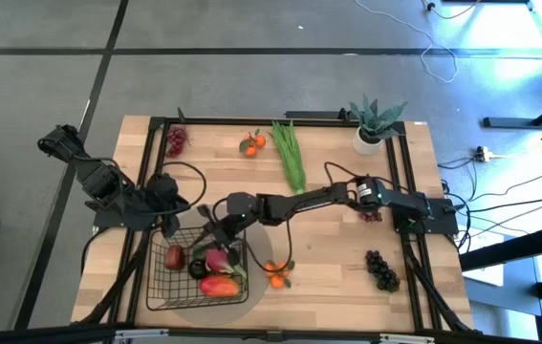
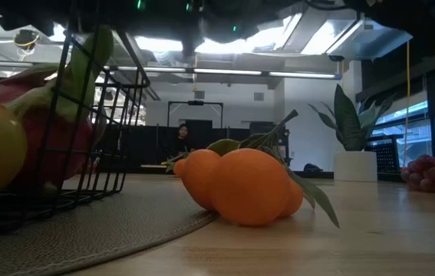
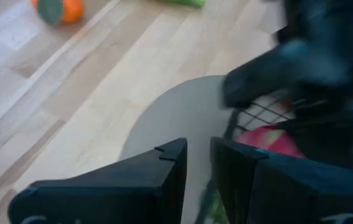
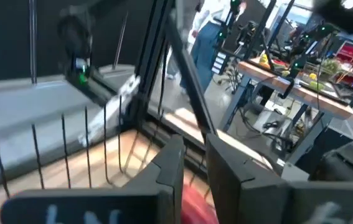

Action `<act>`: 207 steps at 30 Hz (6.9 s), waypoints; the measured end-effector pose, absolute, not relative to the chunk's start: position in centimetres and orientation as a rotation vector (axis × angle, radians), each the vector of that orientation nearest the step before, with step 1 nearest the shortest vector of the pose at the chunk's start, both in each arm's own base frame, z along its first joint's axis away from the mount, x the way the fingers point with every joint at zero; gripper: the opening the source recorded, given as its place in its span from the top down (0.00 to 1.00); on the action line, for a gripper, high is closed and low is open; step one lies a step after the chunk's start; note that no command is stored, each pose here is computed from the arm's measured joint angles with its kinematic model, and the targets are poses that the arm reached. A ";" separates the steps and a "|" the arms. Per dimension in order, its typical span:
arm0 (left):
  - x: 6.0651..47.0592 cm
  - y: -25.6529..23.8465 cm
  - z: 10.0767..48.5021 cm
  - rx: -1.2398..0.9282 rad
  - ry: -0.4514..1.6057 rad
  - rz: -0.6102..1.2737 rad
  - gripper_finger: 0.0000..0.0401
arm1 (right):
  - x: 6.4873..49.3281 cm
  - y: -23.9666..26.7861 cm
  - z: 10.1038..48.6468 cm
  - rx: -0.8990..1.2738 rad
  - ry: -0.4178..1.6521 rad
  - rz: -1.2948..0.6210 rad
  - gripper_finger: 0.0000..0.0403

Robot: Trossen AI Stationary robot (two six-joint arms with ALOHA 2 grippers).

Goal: Build produce basket
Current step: Put the bottom tangerine into the black wire basket, then put the tangerine into the black wire basket

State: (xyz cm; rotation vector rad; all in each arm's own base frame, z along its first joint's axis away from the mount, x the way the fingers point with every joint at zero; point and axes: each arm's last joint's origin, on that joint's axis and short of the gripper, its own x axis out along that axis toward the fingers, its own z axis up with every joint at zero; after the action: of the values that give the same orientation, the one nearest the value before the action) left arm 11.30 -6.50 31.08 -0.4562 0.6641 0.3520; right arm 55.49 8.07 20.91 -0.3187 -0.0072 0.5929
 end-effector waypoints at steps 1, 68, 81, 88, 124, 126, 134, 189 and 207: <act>11.2 -6.4 31.0 -0.458 0.670 0.368 0.85 | 55.4 8.0 21.5 -0.299 -0.004 0.591 0.87; 10.7 -6.0 30.8 -0.453 0.684 0.413 0.85 | 39.6 14.3 30.0 0.151 1.223 0.284 0.75; 10.7 -6.0 30.8 -0.452 0.684 0.413 0.85 | 39.6 14.5 22.8 -0.041 1.220 0.455 0.75; 10.7 -6.0 30.8 -0.451 0.685 0.413 0.85 | 39.6 14.7 21.2 0.006 1.194 0.465 0.75; 10.7 -6.0 30.8 -0.450 0.685 0.413 0.85 | 39.9 15.0 21.9 -0.110 1.132 0.519 1.00; 10.7 -6.0 30.8 -0.450 0.685 0.413 0.85 | 39.9 14.7 23.3 -0.130 1.152 0.518 1.00; 10.7 -6.0 30.8 -0.450 0.685 0.413 0.85 | 41.0 13.4 30.3 -0.238 1.016 0.506 1.00; 10.4 -5.8 30.6 -0.421 0.711 0.430 0.85 | 49.0 12.8 22.9 -0.213 0.703 0.767 0.79; 10.4 -5.7 30.6 -0.418 0.714 0.431 0.85 | 48.7 12.1 27.9 -0.211 0.713 0.753 0.77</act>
State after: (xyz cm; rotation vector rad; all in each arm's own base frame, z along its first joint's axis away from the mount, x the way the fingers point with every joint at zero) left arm 10.39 -5.74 30.60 -0.4178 0.7137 0.4312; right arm 48.67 12.06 27.91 -0.2109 0.7135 0.7527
